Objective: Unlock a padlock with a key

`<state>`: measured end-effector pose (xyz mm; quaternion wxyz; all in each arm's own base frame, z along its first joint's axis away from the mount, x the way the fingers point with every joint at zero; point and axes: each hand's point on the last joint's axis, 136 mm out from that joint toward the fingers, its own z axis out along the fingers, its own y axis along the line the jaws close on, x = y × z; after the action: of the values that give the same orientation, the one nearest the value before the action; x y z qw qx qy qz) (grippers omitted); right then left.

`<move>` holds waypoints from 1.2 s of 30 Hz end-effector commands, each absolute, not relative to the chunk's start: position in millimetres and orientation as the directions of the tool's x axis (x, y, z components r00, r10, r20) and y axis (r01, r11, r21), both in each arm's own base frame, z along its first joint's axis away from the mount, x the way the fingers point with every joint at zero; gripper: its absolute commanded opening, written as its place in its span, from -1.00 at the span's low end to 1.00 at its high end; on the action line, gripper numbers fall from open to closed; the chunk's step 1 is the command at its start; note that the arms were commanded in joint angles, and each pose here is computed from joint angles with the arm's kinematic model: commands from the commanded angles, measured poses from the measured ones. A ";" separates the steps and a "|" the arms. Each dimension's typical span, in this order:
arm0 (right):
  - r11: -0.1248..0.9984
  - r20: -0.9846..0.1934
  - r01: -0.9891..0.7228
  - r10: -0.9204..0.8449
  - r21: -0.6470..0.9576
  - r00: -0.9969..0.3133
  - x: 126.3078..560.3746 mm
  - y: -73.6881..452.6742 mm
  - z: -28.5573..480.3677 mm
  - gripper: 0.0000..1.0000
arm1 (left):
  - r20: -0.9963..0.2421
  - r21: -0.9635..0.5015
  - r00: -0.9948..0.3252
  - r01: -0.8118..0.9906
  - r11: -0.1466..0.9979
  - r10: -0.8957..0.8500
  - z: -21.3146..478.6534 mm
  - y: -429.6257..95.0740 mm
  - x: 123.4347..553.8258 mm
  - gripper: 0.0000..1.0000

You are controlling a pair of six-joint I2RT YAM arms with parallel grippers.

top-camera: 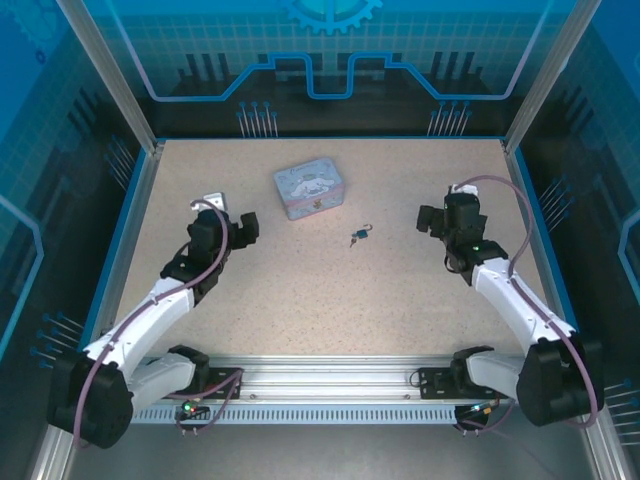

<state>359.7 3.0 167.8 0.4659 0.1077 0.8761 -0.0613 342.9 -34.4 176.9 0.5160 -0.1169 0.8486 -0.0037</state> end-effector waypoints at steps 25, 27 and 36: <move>0.995 -0.918 -0.068 -0.094 -0.073 -0.385 397.5 24.8 94.8 1.00 | -0.944 -0.060 -0.316 -0.121 0.991 -0.096 94.8 9.4 396.1 0.98; 0.995 -0.918 -0.077 -0.094 -0.070 -0.385 397.5 25.0 94.7 1.00 | -0.943 -0.062 -0.317 -0.120 0.991 -0.097 94.8 9.5 396.5 0.98; 0.993 -0.918 -0.105 -0.092 -0.056 -0.386 397.1 27.9 93.4 1.00 | -0.943 -0.061 -0.318 -0.119 0.991 -0.096 94.7 9.1 397.0 0.98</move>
<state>390.4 26.0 85.3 0.5385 -0.0485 0.8412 0.0009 387.9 10.6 80.0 0.5594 -0.0721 0.8256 0.0176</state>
